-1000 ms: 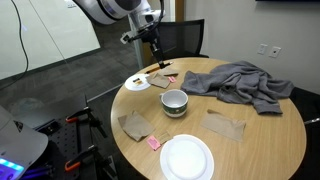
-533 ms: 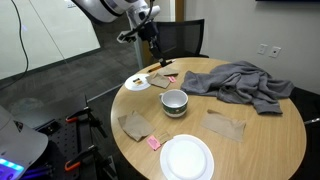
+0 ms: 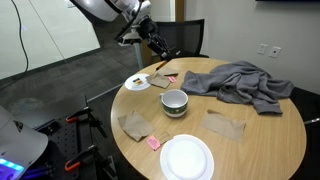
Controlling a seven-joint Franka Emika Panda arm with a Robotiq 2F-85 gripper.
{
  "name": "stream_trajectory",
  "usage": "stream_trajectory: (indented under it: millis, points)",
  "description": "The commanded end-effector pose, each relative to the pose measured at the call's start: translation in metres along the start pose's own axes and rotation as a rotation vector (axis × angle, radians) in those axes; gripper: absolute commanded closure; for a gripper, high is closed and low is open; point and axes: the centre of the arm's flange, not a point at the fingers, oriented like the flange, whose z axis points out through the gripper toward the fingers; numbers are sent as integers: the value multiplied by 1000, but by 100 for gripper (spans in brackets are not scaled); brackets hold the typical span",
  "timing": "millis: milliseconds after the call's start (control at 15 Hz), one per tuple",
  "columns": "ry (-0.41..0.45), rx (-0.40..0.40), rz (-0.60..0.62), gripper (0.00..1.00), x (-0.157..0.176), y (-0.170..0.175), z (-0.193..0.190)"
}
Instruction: Move the pen to the left and the mug forward, then pick the pen and put it in the mug
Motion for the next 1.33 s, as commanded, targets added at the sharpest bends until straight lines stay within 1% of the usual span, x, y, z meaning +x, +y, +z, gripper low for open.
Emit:
stream_trajectory:
  millis: [0, 200, 400, 600, 933, 1267]
  points:
    - [114, -99, 107, 96, -6, -10, 4]
    - [179, -174, 205, 96, -15, -16, 15]
    - [206, -245, 290, 96, -26, -18, 26]
    - [235, -288, 352, 96, -35, -21, 37]
    - [253, -300, 394, 96, -45, -30, 58]
    - [265, -313, 393, 96, -54, -38, 73]
